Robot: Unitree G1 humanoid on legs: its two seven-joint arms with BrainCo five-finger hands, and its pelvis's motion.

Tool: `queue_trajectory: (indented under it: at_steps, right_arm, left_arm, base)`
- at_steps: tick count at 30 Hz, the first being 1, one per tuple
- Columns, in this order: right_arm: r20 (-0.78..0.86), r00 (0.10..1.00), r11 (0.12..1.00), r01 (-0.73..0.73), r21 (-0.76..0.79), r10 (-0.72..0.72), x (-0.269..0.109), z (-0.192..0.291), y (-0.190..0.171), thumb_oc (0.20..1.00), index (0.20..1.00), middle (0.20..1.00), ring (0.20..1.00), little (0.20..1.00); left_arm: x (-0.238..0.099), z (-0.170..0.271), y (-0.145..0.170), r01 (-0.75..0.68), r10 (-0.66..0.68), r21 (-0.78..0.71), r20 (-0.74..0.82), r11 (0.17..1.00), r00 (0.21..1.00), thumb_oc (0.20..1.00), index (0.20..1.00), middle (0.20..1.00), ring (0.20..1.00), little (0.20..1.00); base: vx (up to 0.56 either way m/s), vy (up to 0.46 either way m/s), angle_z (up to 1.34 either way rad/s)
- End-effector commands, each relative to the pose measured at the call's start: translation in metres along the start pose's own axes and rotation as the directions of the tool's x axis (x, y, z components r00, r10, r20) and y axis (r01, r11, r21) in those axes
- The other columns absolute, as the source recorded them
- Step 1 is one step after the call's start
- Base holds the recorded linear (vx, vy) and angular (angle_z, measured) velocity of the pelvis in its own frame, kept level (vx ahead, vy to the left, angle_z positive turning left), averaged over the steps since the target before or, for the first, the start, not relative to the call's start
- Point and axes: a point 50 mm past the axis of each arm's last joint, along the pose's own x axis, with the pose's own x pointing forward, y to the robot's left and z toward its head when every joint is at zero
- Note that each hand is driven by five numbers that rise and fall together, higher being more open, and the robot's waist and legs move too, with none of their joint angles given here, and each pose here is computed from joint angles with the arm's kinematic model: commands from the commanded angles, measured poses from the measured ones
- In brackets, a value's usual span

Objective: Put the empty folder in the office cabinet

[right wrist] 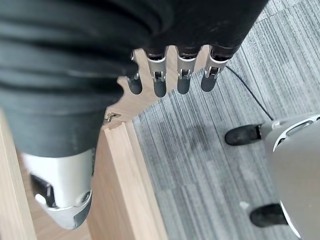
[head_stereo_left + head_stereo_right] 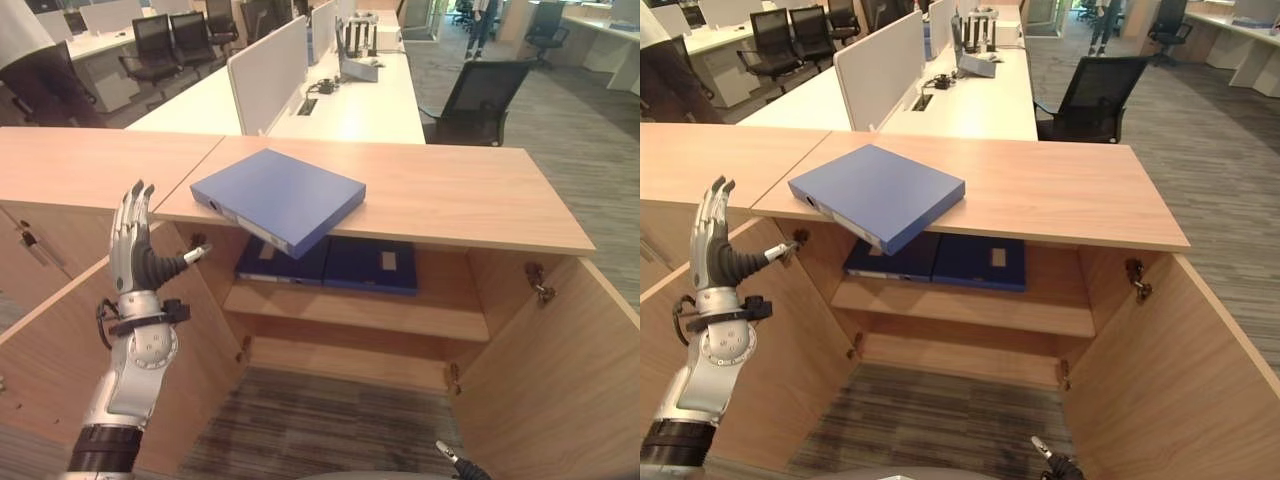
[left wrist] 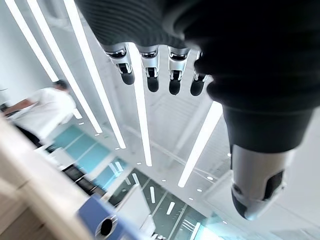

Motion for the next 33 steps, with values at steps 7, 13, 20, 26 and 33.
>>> queue_trajectory:
  at_steps: [7, 13, 20, 26, 33]
  right_arm:
    - [0.029, 0.999, 0.999, -0.040, -0.033, 0.041, 0.000, 0.007, 0.016, 1.000, 1.000, 1.000, 1.000, 1.000]
    - [0.029, 0.999, 0.999, -0.027, -0.017, 0.028, 0.001, 0.007, 0.009, 1.000, 1.000, 1.000, 1.000, 1.000]
    - [0.029, 0.999, 1.000, -0.017, -0.008, 0.018, 0.001, 0.008, 0.004, 1.000, 1.000, 1.000, 1.000, 1.000]
    - [0.031, 0.999, 1.000, -0.008, 0.002, 0.008, 0.001, 0.009, 0.002, 1.000, 1.000, 1.000, 1.000, 1.000]
    - [0.039, 0.999, 1.000, -0.013, -0.004, 0.014, 0.001, 0.012, 0.003, 1.000, 1.000, 1.000, 1.000, 1.000]
  left_arm:
    - [0.045, 0.031, -0.002, 0.029, -0.102, 0.231, 0.313, 0.973, 0.944, 1.000, 1.000, 1.000, 1.000, 1.000]
    - [0.053, 0.024, -0.011, 0.084, -0.222, 0.386, 0.330, 0.919, 0.918, 1.000, 1.000, 1.000, 1.000, 1.000]
    - [0.053, 0.017, -0.014, 0.111, -0.280, 0.455, 0.322, 0.884, 0.905, 1.000, 1.000, 1.000, 1.000, 1.000]
    - [0.045, 0.009, -0.021, 0.176, -0.353, 0.495, 0.291, 0.851, 0.889, 1.000, 1.000, 1.000, 1.000, 1.000]
    - [0.041, 0.001, -0.038, 0.247, -0.437, 0.543, 0.252, 0.803, 0.864, 1.000, 1.000, 1.000, 1.000, 1.000]
  base:
    - [0.01, 0.015, -0.11]
    - [0.00, 0.020, -0.08]
    - [0.00, 0.012, -0.05]
    - [0.00, 0.006, -0.03]
    - [0.00, 0.010, -0.06]
